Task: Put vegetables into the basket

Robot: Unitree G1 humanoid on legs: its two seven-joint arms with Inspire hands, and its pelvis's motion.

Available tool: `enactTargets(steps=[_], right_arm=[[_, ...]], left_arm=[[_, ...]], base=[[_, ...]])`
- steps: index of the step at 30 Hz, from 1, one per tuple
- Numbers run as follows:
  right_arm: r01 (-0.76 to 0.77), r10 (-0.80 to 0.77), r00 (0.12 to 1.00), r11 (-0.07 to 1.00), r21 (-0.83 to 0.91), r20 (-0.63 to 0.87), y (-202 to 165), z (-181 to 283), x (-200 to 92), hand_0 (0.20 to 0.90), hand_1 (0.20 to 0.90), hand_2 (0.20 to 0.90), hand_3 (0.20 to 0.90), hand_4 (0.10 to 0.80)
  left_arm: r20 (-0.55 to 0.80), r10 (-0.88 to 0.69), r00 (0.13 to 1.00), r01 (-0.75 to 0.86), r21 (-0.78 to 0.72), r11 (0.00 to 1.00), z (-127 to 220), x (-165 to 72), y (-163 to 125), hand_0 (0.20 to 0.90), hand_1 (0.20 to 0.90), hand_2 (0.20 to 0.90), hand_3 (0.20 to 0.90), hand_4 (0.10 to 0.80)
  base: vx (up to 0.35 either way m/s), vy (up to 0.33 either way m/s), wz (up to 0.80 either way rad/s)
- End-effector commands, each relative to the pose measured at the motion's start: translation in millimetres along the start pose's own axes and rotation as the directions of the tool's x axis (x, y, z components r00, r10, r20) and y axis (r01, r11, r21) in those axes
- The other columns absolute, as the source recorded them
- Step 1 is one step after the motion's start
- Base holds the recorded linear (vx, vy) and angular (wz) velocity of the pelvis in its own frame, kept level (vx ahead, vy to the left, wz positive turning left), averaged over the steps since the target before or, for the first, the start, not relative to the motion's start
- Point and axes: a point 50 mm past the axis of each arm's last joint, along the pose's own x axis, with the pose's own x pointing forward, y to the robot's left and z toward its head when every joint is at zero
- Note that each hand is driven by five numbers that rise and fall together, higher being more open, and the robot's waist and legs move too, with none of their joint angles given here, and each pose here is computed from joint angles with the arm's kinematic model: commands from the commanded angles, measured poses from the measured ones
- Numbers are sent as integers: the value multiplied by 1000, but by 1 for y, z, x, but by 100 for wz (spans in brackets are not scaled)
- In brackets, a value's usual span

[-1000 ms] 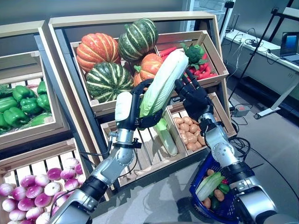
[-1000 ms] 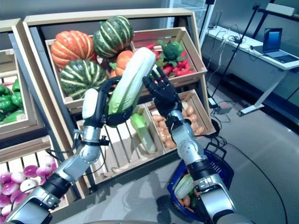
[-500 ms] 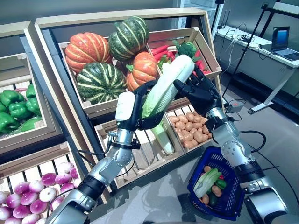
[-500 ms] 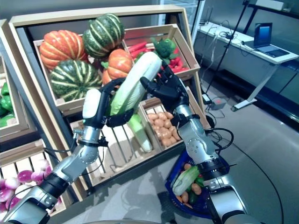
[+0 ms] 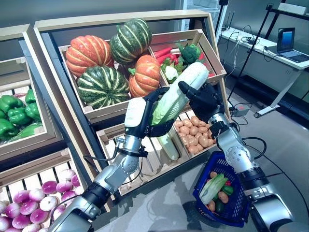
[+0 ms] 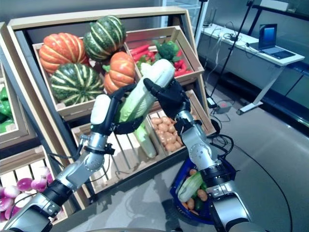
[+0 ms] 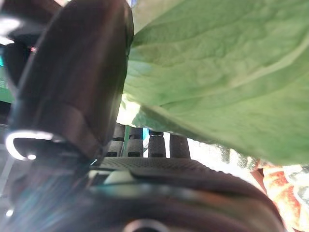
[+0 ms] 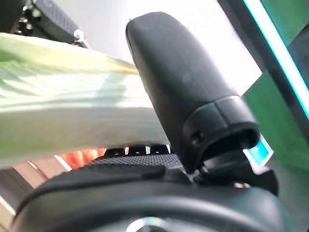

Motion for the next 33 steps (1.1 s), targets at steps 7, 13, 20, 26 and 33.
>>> enactTargets(steps=[7,13,20,26,33], right_arm=[[-338,294,927,923,182,233,63,40,33,300,300,300,300,400],[-338,294,926,925,173,237,67,42,37,300,300,300,300,400],[-317,276,925,939,133,260,60,50,32,300,300,300,300,400],[-314,283,921,946,82,266,60,55,30,300,300,300,300,400],[-293,282,923,956,5,261,51,61,22,300,300,300,300,400]], left_arm=[[415,-3,910,38,-76,996,62,43,4,300,300,300,300,400],[408,-4,913,42,-84,996,59,39,0,300,300,300,300,400],[380,5,925,25,-75,997,53,38,3,300,300,300,300,400],[321,-15,947,34,-53,998,43,36,3,446,446,446,446,497],[145,-82,986,83,-5,997,11,25,4,900,900,900,900,800]], base=[[5,2,0],[0,0,0],[0,0,0],[0,0,0],[0,0,0]])
